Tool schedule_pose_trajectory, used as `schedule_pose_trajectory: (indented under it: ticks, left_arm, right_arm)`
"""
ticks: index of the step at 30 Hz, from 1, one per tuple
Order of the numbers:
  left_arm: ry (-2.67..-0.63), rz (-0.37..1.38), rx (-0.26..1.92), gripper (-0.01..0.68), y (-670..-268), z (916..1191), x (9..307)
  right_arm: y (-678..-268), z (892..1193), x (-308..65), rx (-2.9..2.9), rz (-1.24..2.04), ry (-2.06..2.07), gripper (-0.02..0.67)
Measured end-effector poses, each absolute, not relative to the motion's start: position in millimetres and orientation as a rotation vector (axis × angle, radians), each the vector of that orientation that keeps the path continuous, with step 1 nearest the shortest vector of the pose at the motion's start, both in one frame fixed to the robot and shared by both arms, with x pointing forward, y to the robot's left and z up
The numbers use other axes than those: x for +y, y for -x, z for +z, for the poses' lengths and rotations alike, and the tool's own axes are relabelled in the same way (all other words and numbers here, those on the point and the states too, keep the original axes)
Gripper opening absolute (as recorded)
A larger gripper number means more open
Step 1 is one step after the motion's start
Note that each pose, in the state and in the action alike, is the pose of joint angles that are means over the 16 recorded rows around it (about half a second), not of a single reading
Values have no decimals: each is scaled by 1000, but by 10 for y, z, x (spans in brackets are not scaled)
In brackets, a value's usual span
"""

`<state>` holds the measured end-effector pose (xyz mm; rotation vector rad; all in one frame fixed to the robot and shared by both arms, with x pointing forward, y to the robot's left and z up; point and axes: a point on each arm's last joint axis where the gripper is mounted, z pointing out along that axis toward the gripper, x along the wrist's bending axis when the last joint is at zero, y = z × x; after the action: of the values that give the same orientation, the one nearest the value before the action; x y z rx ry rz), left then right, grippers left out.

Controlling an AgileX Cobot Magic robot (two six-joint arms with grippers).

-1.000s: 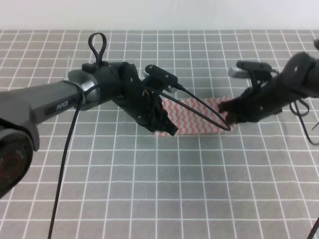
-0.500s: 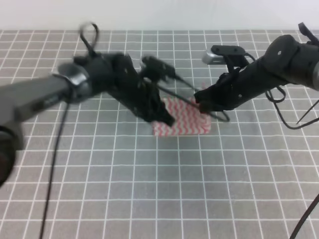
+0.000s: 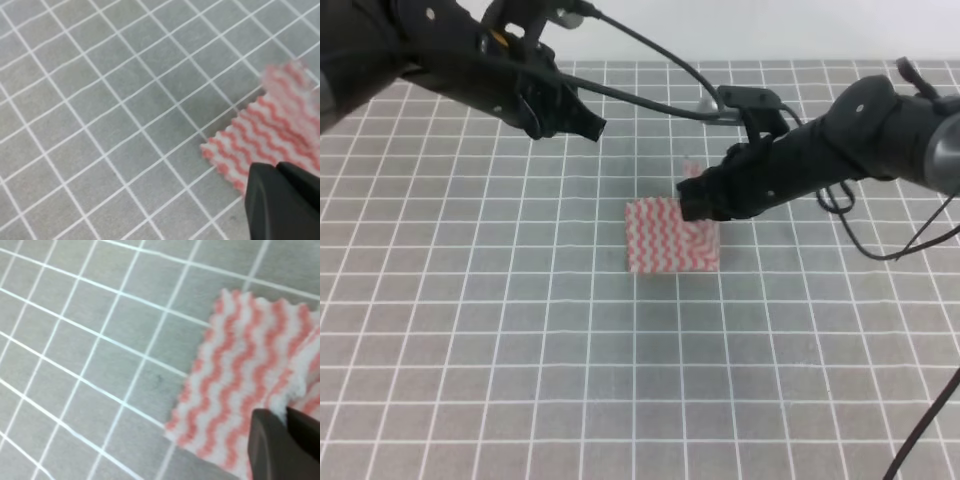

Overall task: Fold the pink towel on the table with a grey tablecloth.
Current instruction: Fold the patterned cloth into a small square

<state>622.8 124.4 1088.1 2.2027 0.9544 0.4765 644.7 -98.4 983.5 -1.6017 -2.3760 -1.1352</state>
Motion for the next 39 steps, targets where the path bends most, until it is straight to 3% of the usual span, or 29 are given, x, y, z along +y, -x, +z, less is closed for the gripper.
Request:
schedule_pose_trajectory:
  ticks: [7, 24, 36, 39]
  left_arm:
    - [-2184, 485, 954, -2, -6171, 11008, 1300]
    - [-2191, 475, 955, -3, -6162, 11006, 1300]
    - [-2194, 468, 953, -2, -6148, 11017, 1302]
    - [-2198, 464, 952, -2, -6143, 11017, 1303]
  right_arm:
    - [-6441, 9739, -825, -2352, -1151, 1554, -14]
    - [-6511, 9576, -582, -2337, -1129, 1470, -2]
    - [-6518, 9610, -565, -2275, -1132, 1411, 208]
    - [-6527, 9664, -589, -2262, -1141, 1382, 229]
